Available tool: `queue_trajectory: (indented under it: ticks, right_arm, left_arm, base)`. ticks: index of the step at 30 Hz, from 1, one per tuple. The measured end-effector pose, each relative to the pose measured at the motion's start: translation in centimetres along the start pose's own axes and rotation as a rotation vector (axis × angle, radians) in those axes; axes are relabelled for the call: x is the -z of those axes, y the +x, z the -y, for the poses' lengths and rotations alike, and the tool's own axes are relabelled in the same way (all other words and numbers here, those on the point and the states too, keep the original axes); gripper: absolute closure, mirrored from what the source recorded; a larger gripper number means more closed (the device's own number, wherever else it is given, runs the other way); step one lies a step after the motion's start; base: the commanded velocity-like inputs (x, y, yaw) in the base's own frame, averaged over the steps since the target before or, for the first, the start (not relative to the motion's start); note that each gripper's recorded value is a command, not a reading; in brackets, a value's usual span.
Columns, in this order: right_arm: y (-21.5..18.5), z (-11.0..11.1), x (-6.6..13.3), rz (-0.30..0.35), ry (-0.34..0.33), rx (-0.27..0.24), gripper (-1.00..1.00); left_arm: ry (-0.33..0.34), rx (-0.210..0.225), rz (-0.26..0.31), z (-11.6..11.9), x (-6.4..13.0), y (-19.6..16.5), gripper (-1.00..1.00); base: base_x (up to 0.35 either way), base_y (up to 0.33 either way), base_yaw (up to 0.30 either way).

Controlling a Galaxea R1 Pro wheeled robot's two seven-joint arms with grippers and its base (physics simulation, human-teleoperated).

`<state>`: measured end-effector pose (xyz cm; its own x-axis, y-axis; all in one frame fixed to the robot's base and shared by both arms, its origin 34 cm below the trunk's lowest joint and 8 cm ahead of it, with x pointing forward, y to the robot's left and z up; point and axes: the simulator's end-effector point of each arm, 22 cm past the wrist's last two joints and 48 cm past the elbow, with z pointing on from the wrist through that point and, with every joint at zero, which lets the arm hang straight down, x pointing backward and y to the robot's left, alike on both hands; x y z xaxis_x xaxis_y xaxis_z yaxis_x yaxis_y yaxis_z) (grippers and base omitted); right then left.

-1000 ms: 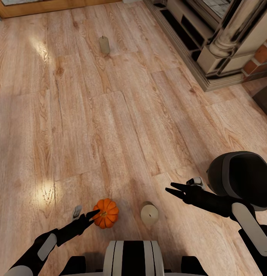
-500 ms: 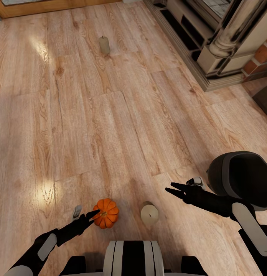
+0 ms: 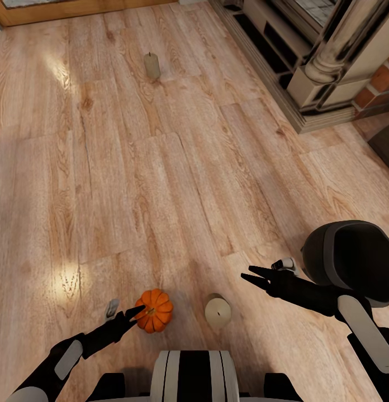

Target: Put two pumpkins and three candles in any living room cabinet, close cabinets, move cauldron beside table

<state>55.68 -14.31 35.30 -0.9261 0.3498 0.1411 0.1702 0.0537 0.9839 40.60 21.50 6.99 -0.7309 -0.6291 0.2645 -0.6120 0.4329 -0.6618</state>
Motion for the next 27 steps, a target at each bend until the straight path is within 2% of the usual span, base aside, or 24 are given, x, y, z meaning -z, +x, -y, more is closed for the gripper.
queue_trajectory:
  ticks: [27]
  right_arm:
    - [0.0, 0.04, 0.0, 0.0, 0.0, -0.001, -1.0]
  left_arm:
    - [-0.013, -0.004, -0.006, -0.32, 0.03, 0.14, 1.0]
  base:
    - [0.0, 0.0, 0.0]
